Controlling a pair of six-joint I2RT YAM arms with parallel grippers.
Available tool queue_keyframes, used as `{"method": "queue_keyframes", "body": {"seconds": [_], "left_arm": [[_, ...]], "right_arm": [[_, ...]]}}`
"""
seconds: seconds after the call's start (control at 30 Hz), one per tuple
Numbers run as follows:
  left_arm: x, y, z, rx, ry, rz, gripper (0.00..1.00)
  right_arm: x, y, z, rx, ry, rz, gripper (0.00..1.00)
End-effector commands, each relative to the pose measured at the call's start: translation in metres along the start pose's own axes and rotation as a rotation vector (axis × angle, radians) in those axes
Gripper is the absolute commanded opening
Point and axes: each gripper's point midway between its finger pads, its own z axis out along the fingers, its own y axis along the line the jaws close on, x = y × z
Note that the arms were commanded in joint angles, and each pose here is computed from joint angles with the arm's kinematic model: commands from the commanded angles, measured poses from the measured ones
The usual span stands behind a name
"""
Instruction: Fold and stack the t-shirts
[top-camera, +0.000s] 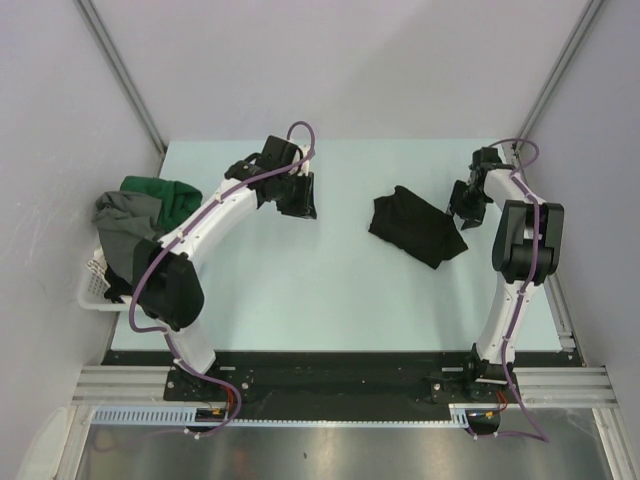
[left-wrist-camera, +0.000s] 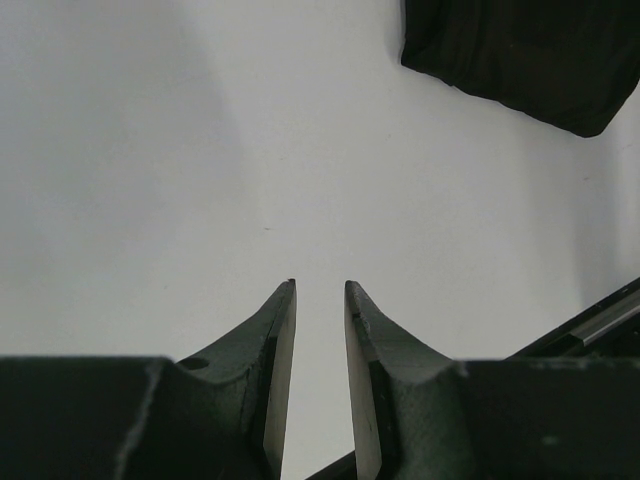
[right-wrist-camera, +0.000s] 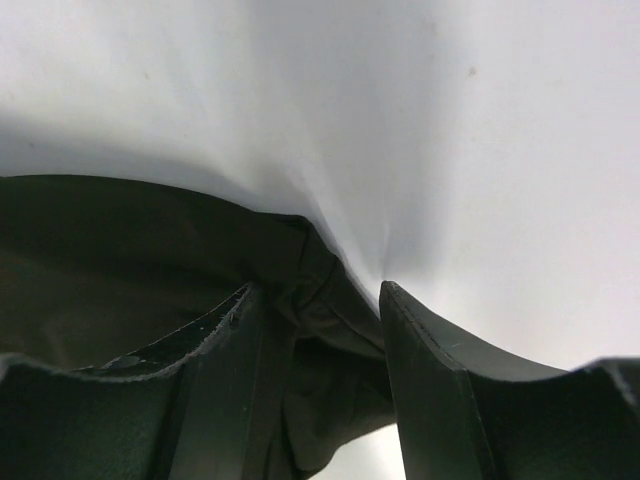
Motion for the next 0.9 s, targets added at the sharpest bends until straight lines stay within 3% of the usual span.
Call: {"method": "queue_keyframes", "body": {"seconds": [0.0, 0.27, 0.33, 0.37, 0.47, 0.53, 0.87], "left_arm": [[-0.017, -0.010, -0.014, 0.019, -0.051, 0.041, 0.31], [-0.017, -0.011, -0.013, 0.021, -0.047, 0.042, 0.31], [-0.017, -0.010, -0.014, 0.020, -0.048, 0.043, 0.31], [-0.017, -0.010, -0.014, 0.020, -0.048, 0.044, 0.31], [-0.016, -0.010, -0.013, 0.019, -0.045, 0.042, 0.31], [-0.016, -0.011, -0.014, 0.023, -0.045, 0.045, 0.31], [-0.010, -0.013, -0.016, 0.047, -0.046, 0.061, 0.31]], "right_arm": [[0.003, 0.007, 0.009, -0.053, 0.008, -0.010, 0.54], [0.013, 0.015, 0.021, -0.096, 0.042, 0.008, 0.52], [0.016, 0.018, 0.023, -0.103, 0.050, 0.006, 0.43], [0.018, 0.018, 0.026, -0.106, 0.059, 0.009, 0.28], [0.025, 0.021, 0.031, -0.112, 0.084, 0.011, 0.08], [0.030, 0.023, 0.033, -0.105, 0.096, 0.003, 0.01], [0.023, -0.002, -0.002, 0.051, 0.041, -0.016, 0.00]]}}
